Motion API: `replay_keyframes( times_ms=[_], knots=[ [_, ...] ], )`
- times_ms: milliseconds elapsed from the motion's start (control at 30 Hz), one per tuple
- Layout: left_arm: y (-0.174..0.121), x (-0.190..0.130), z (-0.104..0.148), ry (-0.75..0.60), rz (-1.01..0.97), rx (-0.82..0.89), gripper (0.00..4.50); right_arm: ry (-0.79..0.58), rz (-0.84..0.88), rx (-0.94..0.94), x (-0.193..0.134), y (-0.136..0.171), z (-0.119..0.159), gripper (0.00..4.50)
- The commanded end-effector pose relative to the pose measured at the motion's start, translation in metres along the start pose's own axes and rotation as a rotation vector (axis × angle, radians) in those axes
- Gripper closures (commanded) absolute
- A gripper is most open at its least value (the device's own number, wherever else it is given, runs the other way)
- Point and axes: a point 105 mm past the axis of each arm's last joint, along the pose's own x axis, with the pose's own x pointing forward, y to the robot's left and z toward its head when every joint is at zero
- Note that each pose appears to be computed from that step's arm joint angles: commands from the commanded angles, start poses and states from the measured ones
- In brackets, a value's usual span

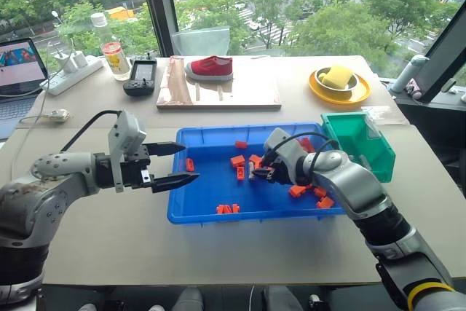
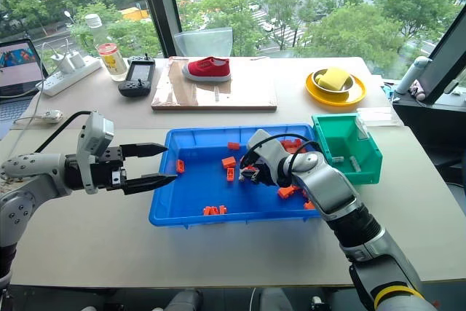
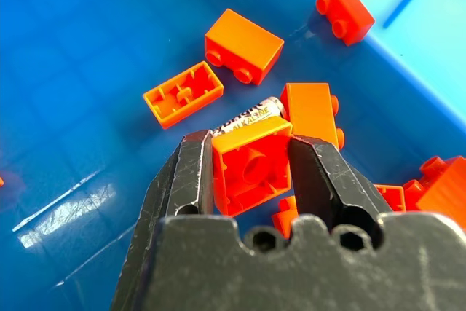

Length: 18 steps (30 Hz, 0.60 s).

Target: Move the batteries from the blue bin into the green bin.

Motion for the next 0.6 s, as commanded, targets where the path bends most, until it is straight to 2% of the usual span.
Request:
replay_keyframes(
  times_ms=[33,233,300,400,600],
  knots=[
    [-0.003,-0.002,0.008,-0.01,-0.002,0.034,0.0,-0.013,-0.097,-0.007,-0.029,-0.022,0.004,3.19],
    [-0.002,-0.002,0.008,-0.01,-0.002,0.033,0.0,0.047,-0.164,-0.005,-0.04,-0.034,-0.016,3.19],
    [-0.002,-0.001,0.008,-0.01,-0.004,0.033,0.0,0.047,-0.168,-0.016,-0.04,-0.034,-0.016,2.2],
    [-0.001,-0.001,0.008,-0.01,-0.006,0.034,0.0,0.006,-0.165,-0.021,-0.04,-0.033,-0.003,1.31],
    [-0.001,-0.002,0.008,-0.01,-0.007,0.034,0.0,-0.071,-0.111,-0.033,-0.036,-0.019,0.021,1.31]
  ],
)
